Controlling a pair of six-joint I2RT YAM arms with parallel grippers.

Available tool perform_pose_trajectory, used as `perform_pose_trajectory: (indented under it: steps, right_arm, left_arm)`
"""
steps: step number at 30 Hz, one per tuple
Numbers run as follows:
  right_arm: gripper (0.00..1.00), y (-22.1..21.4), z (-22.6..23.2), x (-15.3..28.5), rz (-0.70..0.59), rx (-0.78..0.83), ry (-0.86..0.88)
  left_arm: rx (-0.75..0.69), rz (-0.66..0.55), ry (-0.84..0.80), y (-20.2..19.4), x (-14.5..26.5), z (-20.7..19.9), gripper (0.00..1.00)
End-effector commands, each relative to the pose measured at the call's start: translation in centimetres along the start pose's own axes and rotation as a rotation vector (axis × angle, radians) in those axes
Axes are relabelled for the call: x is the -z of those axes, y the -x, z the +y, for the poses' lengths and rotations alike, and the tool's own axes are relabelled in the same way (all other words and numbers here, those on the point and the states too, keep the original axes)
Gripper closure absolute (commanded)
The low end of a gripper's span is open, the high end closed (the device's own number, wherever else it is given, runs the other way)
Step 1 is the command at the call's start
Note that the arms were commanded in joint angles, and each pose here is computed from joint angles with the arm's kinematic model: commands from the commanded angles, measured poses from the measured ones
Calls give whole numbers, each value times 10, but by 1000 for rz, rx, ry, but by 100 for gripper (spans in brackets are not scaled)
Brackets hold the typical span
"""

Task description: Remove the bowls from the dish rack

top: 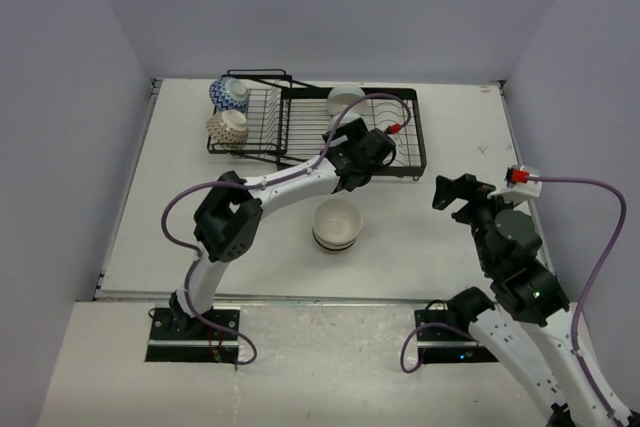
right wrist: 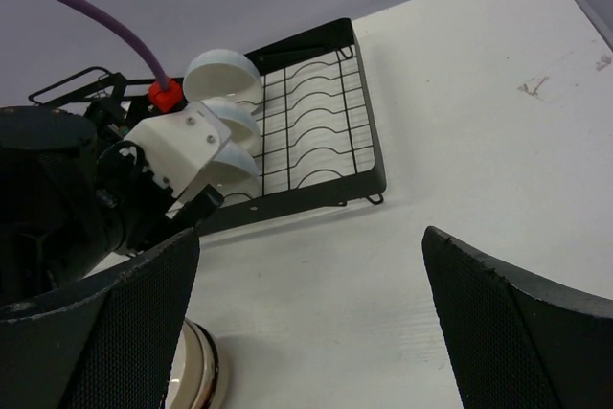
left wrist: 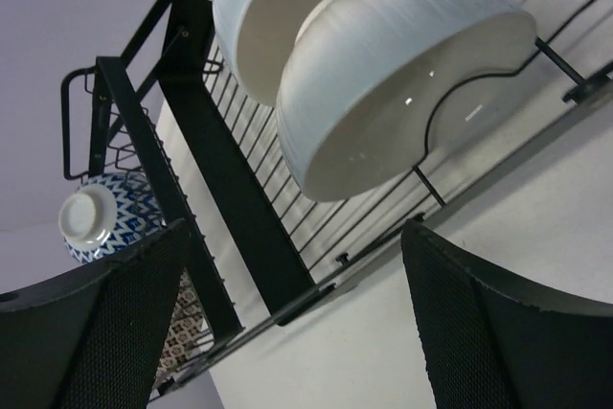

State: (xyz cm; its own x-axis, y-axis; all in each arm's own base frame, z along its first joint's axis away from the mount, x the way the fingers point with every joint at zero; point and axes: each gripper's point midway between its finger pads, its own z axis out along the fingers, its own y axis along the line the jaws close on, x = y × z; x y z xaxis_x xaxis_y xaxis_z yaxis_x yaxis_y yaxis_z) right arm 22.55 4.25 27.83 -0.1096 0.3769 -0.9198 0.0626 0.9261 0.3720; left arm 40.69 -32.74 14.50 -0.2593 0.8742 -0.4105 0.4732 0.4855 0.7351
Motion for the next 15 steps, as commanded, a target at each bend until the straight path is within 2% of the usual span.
perform_pose_trajectory:
  steps: [1, 5, 6, 8, 10, 15]
  right_arm:
    - [1, 0, 5, 2, 8, -18, 26]
    - [1, -2, 8, 2, 18, -16, 43]
    - [1, -1, 8, 2, 16, -18, 44]
    - [1, -1, 9, 2, 17, -17, 50]
    - [1, -1, 11, 2, 15, -16, 58]
    - [1, -3, 15, 2, 21, -12, 82]
  left_arm:
    - [-7, -55, 103, 23, -13, 31, 9]
    - [-33, -72, 106, 28, -25, 25, 20]
    - [-36, -71, 107, 29, -27, 26, 28]
    - [-31, -83, 97, 31, -28, 23, 36]
    - [-24, -94, 99, 32, -29, 22, 37]
    - [-29, -108, 97, 33, -32, 14, 48]
